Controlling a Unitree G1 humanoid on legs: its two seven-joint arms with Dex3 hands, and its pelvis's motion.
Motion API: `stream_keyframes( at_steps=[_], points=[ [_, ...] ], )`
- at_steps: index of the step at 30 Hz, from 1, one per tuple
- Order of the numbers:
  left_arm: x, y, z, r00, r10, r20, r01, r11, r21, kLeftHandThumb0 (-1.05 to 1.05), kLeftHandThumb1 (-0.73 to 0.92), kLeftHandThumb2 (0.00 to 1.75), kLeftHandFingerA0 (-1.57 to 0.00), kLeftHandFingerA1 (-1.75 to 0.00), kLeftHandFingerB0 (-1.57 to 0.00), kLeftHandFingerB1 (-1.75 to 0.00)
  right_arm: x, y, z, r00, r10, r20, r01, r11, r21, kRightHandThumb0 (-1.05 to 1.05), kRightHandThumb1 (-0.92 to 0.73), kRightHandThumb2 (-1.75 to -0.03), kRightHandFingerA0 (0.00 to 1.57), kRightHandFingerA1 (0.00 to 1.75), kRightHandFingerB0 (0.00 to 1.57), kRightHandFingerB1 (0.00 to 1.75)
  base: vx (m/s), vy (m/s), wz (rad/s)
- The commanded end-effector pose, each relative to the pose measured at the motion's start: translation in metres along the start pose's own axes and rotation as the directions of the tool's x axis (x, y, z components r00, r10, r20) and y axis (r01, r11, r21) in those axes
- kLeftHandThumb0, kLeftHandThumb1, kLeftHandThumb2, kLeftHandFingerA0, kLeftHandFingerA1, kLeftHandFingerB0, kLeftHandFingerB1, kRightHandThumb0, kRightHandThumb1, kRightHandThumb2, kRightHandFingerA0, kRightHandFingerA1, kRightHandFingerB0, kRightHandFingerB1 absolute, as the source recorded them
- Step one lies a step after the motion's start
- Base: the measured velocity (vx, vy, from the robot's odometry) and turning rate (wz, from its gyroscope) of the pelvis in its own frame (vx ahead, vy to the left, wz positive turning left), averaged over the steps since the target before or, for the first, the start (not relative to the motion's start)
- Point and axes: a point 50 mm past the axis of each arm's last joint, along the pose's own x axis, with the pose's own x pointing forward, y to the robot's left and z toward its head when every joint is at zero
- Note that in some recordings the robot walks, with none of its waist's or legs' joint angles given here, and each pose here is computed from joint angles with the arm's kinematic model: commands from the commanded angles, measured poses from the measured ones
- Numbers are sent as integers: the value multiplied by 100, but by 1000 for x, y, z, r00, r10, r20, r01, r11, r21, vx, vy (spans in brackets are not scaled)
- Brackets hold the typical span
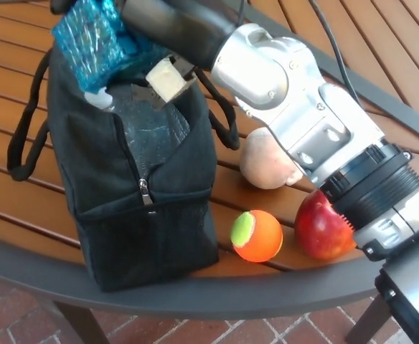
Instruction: Pick up a rubric cube, an apple, a tennis ball, a soft toy, a bottle from the table and put it into the lunch box one by one
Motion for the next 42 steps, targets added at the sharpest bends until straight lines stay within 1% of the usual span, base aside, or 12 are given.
stream_keyframes(
  at_steps=[1, 6, 7, 24, 26, 28, 29, 30, 31, 34, 35, 42],
  points=[
    [1, 3, 4, 999, 3, 33, -2, 1000, -21, 9, 54, 109, -103, -120, -91, -102, -6, 12, -12, 992, 117, -49, -121, 989, -81, -14, -47, -104, 118, 135, 103, 125, 0, 0, 0],
    [1, 3, 4, 999, -6, 39, 6, 1000, -8, 9, 54, 109, -103, -120, -91, -102, -15, 26, -22, 983, 168, -77, -175, 980, -91, -14, -47, -104, 118, 135, 103, 125, 0, 0, 0],
    [2, 3, 4, 999, -4, 36, 4, 1000, -3, 8, 55, 104, -99, -118, -89, -98, -21, 33, -26, 975, 201, -89, -210, 972, -106, -16, -56, -74, 89, 168, 79, 133, 0, 0, 0],
    [2, 1, 7, 999, 4, 43, -4, 1000, -1, 10, 52, 114, -103, -121, -93, -103, -45, 71, -23, 937, 337, -96, -346, 932, -110, -28, -63, -75, 90, 175, 68, 166, 0, 0, 0],
    [2, 0, 7, 999, -2, 42, 2, 1000, 4, 10, 53, 111, -99, -122, -90, -102, -46, 73, -24, 931, 347, -112, -358, 928, -102, -26, -62, -76, 91, 175, 74, 146, 0, 0, 0],
    [4, 1, 7, 999, -11, 45, 11, 1000, 15, 9, 53, 110, -101, -119, -94, -103, -47, 75, -25, 919, 369, -142, -384, 919, -95, -25, -62, -69, 88, 128, 80, 81, 0, 0, 0],
    [5, 2, 7, 999, -7, 43, 7, 1000, 8, 8, 56, 104, -104, -120, -97, -104, -46, 73, -24, 902, 399, -166, -416, 905, -86, -23, -61, -70, 25, 71, 40, 52, 0, 0, 0],
    [6, 2, 7, 999, -3, 42, 3, 1000, 1, 8, 56, 104, -104, -120, -97, -104, -45, 72, -24, 889, 419, -182, -438, 895, -78, -23, -61, -70, 25, 71, 40, 52, 0, 0, 0],
    [6, 2, 6, 999, 0, 38, 0, 1000, -4, 8, 56, 106, -106, -121, -96, -104, -44, 70, -23, 884, 424, -197, -452, 883, -125, -48, -52, -73, 0, 0, 5, 36, 0, 0, 0],
    [5, 1, 5, 1000, 1, 31, -1, 1000, -12, 8, 57, 102, -104, -119, -94, -103, -42, 67, -19, 887, 404, -222, -448, 869, -209, -57, -49, -72, 0, 0, 3, 10, 0, 0, 0],
    [4, 1, 5, 1000, -2, 31, 2, 1000, -19, 9, 58, 103, -102, -120, -93, -104, -40, 64, -15, 890, 397, -227, -443, 870, -218, -102, -53, -77, 0, 17, 0, 0, 0, 0, 0],
    [0, 2, 5, 999, -15, 39, 16, 1000, -10, 5, 56, 115, -102, -105, -94, -98, -19, 31, 7, 931, 274, -240, -338, 897, -286, -105, -60, -101, 0, 34, 0, 6, 0, 0, 0]
  ],
)
